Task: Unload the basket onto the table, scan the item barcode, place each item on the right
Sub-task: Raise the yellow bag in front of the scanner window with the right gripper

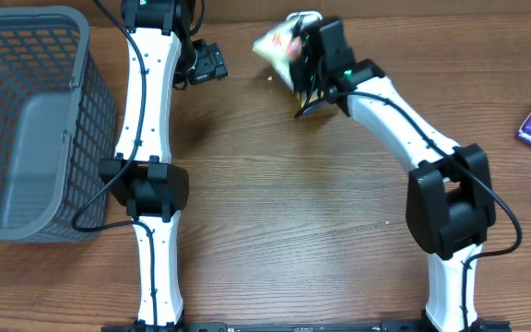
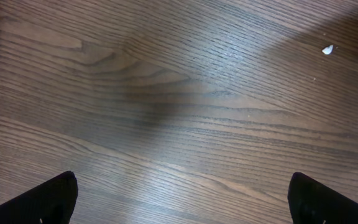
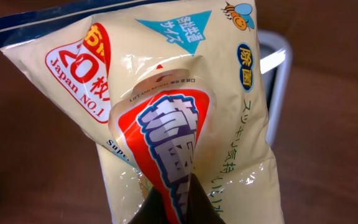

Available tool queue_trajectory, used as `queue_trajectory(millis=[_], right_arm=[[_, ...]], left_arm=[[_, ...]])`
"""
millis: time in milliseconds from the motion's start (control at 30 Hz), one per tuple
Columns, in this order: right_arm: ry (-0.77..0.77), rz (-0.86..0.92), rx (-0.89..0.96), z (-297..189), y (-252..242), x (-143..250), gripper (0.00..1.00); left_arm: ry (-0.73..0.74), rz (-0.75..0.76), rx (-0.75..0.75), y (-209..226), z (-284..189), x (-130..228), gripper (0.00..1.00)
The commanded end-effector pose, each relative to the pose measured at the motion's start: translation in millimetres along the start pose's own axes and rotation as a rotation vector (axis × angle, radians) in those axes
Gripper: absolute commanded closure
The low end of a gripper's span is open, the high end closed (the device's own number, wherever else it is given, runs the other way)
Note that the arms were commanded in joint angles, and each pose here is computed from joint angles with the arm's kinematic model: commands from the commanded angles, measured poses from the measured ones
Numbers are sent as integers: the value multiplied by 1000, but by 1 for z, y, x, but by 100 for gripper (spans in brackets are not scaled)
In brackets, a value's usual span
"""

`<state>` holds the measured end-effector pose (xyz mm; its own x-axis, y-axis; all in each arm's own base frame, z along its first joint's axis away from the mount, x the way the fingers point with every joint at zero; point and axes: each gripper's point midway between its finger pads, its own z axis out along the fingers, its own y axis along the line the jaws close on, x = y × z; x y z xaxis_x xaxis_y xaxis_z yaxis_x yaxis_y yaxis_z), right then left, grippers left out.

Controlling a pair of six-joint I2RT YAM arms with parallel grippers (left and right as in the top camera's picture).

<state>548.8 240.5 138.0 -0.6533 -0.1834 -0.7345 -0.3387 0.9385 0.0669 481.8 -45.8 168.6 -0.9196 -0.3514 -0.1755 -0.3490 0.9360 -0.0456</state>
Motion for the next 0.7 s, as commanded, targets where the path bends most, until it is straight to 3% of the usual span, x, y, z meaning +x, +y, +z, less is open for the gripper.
queue_trajectory(millis=[0, 200, 433, 667], right_arm=[[-260, 145, 121, -47, -32, -80, 96], [-414, 158, 102, -43, -33, -111, 96], [-283, 214, 115, 27, -39, -55, 96], [-288, 249, 111, 35, -39, -51, 96]], left_arm=[[-26, -16, 0, 6, -11, -3, 0], [-5, -16, 42, -2, -11, 0, 1], [-3, -16, 45, -2, -11, 1, 0], [-4, -16, 44, -2, -11, 0, 0]])
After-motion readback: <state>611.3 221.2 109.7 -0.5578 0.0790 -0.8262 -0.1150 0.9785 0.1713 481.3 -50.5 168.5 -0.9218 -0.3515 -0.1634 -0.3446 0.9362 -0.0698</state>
